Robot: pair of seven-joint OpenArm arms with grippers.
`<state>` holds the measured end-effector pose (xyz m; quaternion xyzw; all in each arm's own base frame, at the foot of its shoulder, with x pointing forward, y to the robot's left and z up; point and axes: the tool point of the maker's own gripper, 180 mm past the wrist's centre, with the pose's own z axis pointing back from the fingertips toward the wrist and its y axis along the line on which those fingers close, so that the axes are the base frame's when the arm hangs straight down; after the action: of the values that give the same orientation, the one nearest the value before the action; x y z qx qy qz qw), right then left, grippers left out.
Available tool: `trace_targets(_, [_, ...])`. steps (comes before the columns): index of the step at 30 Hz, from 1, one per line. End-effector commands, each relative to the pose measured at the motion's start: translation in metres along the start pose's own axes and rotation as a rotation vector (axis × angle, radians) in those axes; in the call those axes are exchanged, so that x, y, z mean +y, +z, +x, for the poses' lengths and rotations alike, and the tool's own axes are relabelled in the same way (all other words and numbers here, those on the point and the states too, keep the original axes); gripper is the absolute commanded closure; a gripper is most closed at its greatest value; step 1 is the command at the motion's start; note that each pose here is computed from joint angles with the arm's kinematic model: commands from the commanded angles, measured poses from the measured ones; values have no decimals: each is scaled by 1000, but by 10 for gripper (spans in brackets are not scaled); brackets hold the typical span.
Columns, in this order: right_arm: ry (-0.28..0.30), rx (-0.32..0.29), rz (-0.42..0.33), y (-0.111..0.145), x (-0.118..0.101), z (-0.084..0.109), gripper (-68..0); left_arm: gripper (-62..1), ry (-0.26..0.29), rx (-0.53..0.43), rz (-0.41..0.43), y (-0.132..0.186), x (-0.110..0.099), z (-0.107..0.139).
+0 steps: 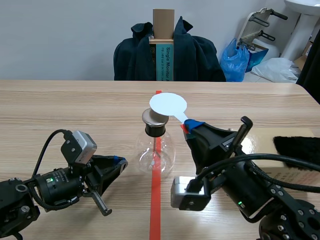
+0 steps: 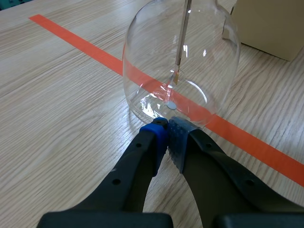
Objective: Do the electroscope experiment.
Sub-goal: 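Move the plate toward and away from the electroscope, then put the plate down on the right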
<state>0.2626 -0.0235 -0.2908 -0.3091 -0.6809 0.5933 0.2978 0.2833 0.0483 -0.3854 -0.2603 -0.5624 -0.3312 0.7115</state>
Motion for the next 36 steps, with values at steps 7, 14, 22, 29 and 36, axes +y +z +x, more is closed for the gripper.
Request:
trace_targets(7, [19,112,-33,-3,-10,-25,-8,-32,-3,-39,6,-4,3,11])
trace_targets(14, [20,194,-35,-1,-11,-40,-8,-32,-2,-40,6,-4,2,11])
trace_targets(22, [5,301,-107,-8,-32,-66,-8,-32,-2,-40,6,-4,2,12])
trace_targets(29, [68,332,-268,-16,-96,-84,-8,-32,-5,-37,7,-3,4,11])
trace_targets(36, [95,341,-466,-11,-175,-86,-8,-32,6,-91,7,11,1,20])
